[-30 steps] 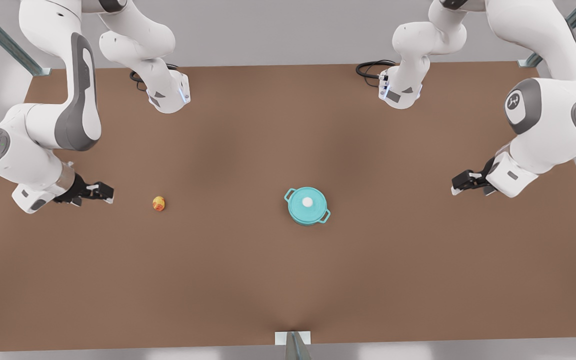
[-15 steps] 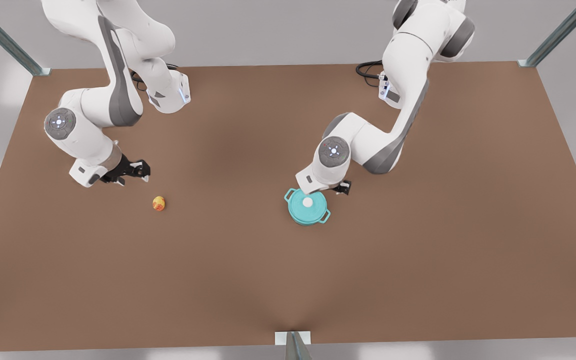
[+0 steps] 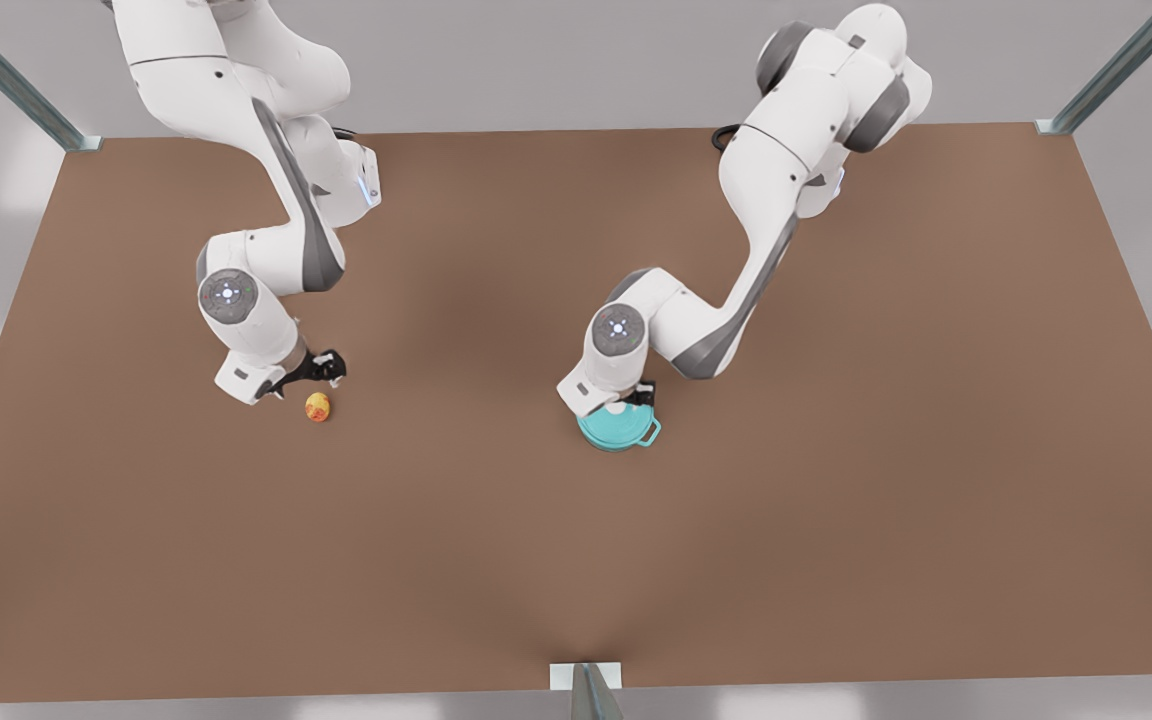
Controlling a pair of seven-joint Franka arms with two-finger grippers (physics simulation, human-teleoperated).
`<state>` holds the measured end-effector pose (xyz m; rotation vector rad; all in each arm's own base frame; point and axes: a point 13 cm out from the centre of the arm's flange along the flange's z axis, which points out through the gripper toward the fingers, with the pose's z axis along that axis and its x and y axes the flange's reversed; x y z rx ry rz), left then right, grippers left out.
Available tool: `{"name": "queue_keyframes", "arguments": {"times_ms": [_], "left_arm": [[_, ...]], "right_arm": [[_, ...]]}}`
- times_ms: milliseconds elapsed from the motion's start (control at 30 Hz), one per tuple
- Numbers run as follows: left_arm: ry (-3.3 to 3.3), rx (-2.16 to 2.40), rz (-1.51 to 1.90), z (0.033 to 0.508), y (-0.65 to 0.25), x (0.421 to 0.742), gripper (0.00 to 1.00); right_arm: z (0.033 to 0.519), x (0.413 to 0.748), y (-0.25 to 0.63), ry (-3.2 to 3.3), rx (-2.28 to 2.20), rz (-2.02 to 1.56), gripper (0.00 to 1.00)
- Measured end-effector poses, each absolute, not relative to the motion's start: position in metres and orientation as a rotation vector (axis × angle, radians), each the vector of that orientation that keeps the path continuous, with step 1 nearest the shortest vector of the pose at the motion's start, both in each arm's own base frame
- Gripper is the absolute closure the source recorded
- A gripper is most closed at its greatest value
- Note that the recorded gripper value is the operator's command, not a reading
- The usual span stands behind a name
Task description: Open the pot lid and put the potato into the pot
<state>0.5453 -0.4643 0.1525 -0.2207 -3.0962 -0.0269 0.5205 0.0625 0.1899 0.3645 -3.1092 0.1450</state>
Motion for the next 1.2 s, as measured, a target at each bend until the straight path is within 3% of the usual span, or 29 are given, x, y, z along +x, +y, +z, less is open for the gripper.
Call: {"name": "queue_keyframes", "arguments": {"times_ms": [167, 400, 633, 667, 700, 733, 800, 900, 1000, 1133, 1200], "left_arm": [[-3.129, -0.166, -0.057, 0.139, -0.462, 0.552, 0.0], [-3.128, -0.116, -0.118, 0.115, -0.453, 0.546, 0.0], [-3.122, -0.085, -0.144, 0.106, -0.455, 0.534, 0.0], [-3.121, -0.078, -0.148, 0.105, -0.454, 0.534, 0.03], [-3.121, -0.072, -0.149, 0.105, -0.454, 0.534, 0.19], [-3.121, -0.064, -0.149, 0.105, -0.454, 0.534, 0.46], [-3.13, -0.046, -0.161, 0.108, -0.452, 0.536, 0.66], [-3.138, -0.014, -0.165, 0.113, -0.452, 0.539, 0.67], [-3.158, 0.024, -0.145, 0.128, -0.453, 0.55, 0.67], [-3.206, 0.183, -0.179, 0.145, -0.4, 0.608, 0.67], [-3.186, 0.288, -0.209, 0.124, -0.346, 0.64, 0.67]], "right_arm": [[0.149, 0.514, 0.003, -3.088, 0.208, 0.164, 0.0], [0.097, 0.488, 0.01, -3.09, 0.187, 0.13, 0.0], [0.06, 0.499, 0.014, -3.143, 0.174, 0.118, 0.0], [0.058, 0.501, 0.015, -3.152, 0.173, 0.116, 0.0], [0.057, 0.503, 0.016, -3.159, 0.172, 0.115, 0.0], [0.056, 0.504, 0.017, -3.166, 0.173, 0.113, 0.0], [0.053, 0.506, 0.018, -3.175, 0.172, 0.111, 0.0], [0.049, 0.51, 0.021, -3.186, 0.173, 0.109, 0.01], [0.048, 0.513, 0.023, -3.2, 0.168, 0.106, 0.11], [0.047, 0.515, 0.023, -3.211, 0.159, 0.104, 0.15], [0.046, 0.515, 0.024, -3.212, 0.154, 0.103, 0.15]]}}
